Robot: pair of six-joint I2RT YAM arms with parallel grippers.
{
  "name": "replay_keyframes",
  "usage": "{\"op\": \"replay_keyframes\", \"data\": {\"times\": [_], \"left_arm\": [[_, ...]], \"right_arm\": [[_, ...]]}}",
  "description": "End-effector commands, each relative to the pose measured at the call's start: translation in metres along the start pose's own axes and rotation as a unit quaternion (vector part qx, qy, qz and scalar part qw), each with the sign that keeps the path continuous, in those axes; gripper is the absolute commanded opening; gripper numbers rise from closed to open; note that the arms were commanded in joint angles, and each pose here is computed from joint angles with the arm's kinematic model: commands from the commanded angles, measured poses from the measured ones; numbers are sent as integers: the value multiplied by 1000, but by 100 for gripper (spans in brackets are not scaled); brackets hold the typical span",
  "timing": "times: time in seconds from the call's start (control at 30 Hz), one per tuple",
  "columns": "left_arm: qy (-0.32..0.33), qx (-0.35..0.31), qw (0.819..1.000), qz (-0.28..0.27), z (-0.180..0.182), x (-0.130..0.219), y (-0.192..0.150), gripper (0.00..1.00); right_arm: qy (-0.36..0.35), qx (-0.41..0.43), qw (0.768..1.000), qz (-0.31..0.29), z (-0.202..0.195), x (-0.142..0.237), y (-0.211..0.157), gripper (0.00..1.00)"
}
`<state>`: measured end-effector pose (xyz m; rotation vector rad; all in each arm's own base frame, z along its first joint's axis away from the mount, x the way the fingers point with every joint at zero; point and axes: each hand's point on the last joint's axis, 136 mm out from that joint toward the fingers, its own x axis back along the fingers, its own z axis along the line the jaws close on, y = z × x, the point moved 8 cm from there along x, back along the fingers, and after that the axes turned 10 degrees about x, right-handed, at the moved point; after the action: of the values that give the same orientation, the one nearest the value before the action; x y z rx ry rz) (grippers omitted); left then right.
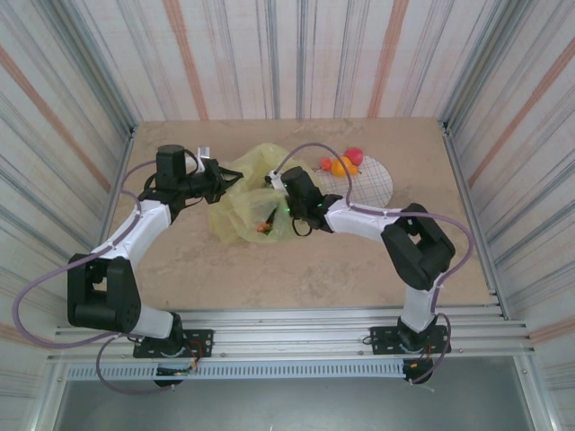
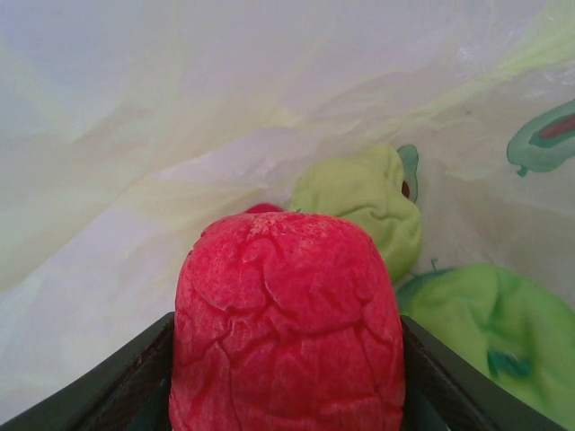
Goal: Place the fruits into the plastic bag
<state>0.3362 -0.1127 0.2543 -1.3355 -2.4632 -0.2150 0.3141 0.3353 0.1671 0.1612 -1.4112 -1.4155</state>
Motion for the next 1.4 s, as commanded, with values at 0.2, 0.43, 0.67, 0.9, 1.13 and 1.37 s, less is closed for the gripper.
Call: {"op": "replay_keyframes", "data": {"times": [0.2,0.43,0.67,0.9,1.13,1.37], "left_arm": [[-5,3,1000,12,1,0,-3,0],[-5,5,1000,10,1,1,-2,0],[-6,4,1000,9,1,1,-2,0],[-6,6,1000,6,1,3,-1,0],[-4,8,1000,3,3,3,1,0],[-2,9,1000,2,4,3,1,0]], "right_arm": [[-3,-29,999,-34,11,-19,14,75],[-20,-25,999,-44,6,6,16,80],[-31,-13,998,-46,6,31,15,80],[-43,7,998,-34,4,63,4,80],[-29,25,999,-24,1,99,-8,79],[-28,35,998,-41,-2,130,-7,79]]}}
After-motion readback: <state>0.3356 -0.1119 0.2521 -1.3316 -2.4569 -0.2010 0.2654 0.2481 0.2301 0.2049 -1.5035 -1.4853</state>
